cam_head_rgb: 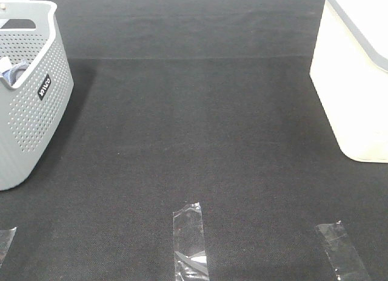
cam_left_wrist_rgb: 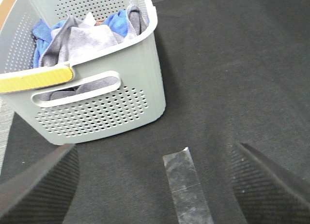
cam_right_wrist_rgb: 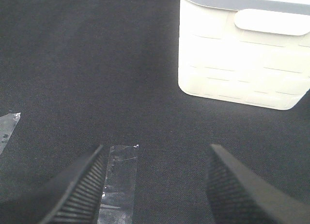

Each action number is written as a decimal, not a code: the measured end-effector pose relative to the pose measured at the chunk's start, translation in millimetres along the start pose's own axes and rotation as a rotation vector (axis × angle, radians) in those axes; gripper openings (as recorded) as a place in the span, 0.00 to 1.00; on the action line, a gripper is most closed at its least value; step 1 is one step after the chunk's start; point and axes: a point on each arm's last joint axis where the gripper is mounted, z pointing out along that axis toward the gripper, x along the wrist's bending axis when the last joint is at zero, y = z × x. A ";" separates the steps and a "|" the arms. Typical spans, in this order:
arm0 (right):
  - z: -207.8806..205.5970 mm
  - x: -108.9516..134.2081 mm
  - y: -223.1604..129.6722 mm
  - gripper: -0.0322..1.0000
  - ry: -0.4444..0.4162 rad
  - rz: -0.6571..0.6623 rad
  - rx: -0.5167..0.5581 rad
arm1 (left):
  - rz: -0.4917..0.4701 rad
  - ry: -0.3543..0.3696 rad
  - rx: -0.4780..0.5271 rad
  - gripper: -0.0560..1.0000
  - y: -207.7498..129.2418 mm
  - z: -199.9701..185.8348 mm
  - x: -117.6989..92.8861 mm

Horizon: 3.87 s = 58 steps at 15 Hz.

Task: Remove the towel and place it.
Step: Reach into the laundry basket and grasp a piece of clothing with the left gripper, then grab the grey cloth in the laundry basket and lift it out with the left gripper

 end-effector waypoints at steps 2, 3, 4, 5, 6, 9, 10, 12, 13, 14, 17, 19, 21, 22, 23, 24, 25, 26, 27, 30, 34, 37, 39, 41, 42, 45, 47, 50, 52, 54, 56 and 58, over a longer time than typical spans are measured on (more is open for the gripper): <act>0.0 0.0 0.0 0.59 0.000 0.000 0.000 | 0.005 0.010 0.001 0.81 -0.1 0.0 0.9; 0.0 0.0 0.0 0.59 0.000 0.000 0.000 | 0.007 0.013 0.000 0.81 0.1 0.0 1.1; 0.0 0.0 0.0 0.59 0.000 0.000 0.000 | 0.008 0.015 -0.007 0.78 1.0 -0.3 1.4; 0.0 0.0 0.0 0.59 0.000 0.000 0.000 | 0.015 0.032 -0.027 0.74 7.0 -2.3 3.5; 0.0 0.0 0.0 0.59 0.000 0.000 0.000 | 0.034 0.069 -0.060 0.71 16.6 -2.7 7.9; 0.0 0.1 0.0 0.59 0.001 0.000 0.000 | 0.036 0.161 -0.098 0.67 49.4 19.0 22.5; 0.0 0.1 0.0 0.59 0.001 0.000 0.000 | 0.012 0.172 -0.103 0.67 60.9 30.1 26.1; 0.0 0.1 0.0 0.59 0.001 0.000 0.000 | -0.018 0.179 -0.110 0.67 86.1 54.9 32.6; 0.0 0.1 0.0 0.59 0.001 0.000 0.000 | -0.022 0.176 -0.088 0.67 98.6 70.8 35.7; 0.0 0.1 0.0 0.59 0.001 0.000 0.000 | -0.024 0.172 -0.062 0.67 111.6 86.5 38.9; 0.0 0.1 0.0 0.59 0.001 0.000 0.000 | -0.043 0.159 0.023 0.67 146.0 131.0 47.3; 0.0 0.1 0.0 0.59 0.001 0.000 0.000 | -0.044 0.153 0.058 0.67 173.0 165.9 53.9; 0.0 0.1 0.0 0.59 0.001 0.000 0.000 | -0.047 0.151 0.075 0.67 187.0 186.2 57.5; 0.0 0.1 0.0 0.59 0.001 0.000 0.000 | -0.062 0.152 0.099 0.67 198.5 205.2 60.9; 0.0 0.1 0.0 0.59 0.001 0.000 0.000 | -0.078 0.153 0.116 0.67 205.9 218.0 63.2; 0.0 0.1 0.0 0.59 0.001 0.000 0.000 | -0.090 0.155 0.130 0.67 211.5 229.1 65.1; 0.0 0.1 0.0 0.59 0.001 0.000 0.000 | -0.105 0.156 0.146 0.67 216.1 242.0 66.8; 0.0 0.1 0.0 0.59 0.001 0.000 0.000 | -0.123 0.160 0.155 0.67 222.0 252.5 68.8; 0.0 0.1 0.0 0.59 0.001 0.000 0.000 | -0.142 0.163 0.177 0.66 225.4 265.3 70.4; 0.0 0.1 0.0 0.59 0.001 0.000 0.000 | -0.195 0.183 0.249 0.66 231.8 298.2 75.8; 0.0 0.1 0.0 0.59 0.001 0.000 0.000 | -0.330 0.273 0.402 0.66 225.0 339.2 115.2; 0.0 0.1 0.0 0.59 0.001 0.000 0.000 | -0.380 0.270 0.478 0.66 214.6 368.3 129.4; 0.0 0.1 0.0 0.59 0.001 0.000 0.000 | -0.407 0.268 0.543 0.66 206.1 387.0 135.7; 0.0 0.1 0.0 0.59 0.001 0.000 0.000 | -0.442 0.291 0.607 0.66 192.2 403.1 152.0; 0.0 0.1 0.0 0.59 0.001 0.000 0.000 | -0.442 0.291 0.607 0.66 192.2 403.1 152.0; 0.0 0.1 0.0 0.59 0.001 0.000 0.000 | -0.535 0.282 0.632 0.66 175.5 424.4 175.7; 0.0 0.1 0.0 0.59 0.001 0.000 0.000 | -0.538 0.262 0.644 0.66 168.0 435.8 176.5; 0.0 0.1 0.0 0.59 0.001 0.000 0.000 | -0.558 0.240 0.690 0.66 144.6 457.4 174.8; 0.0 0.1 0.0 0.59 0.001 0.000 0.000 | -0.552 0.237 0.700 0.66 137.4 466.0 175.7; 0.0 0.1 0.0 0.59 0.001 0.000 0.000 | -0.550 0.229 0.699 0.66 130.2 474.1 175.3; 0.0 0.1 0.0 0.59 0.001 0.000 0.000 | -0.552 0.225 0.682 0.61 125.9 480.5 175.4; 0.0 0.1 0.0 0.59 0.001 0.000 0.000 | -0.553 0.225 0.658 0.57 124.6 484.6 176.0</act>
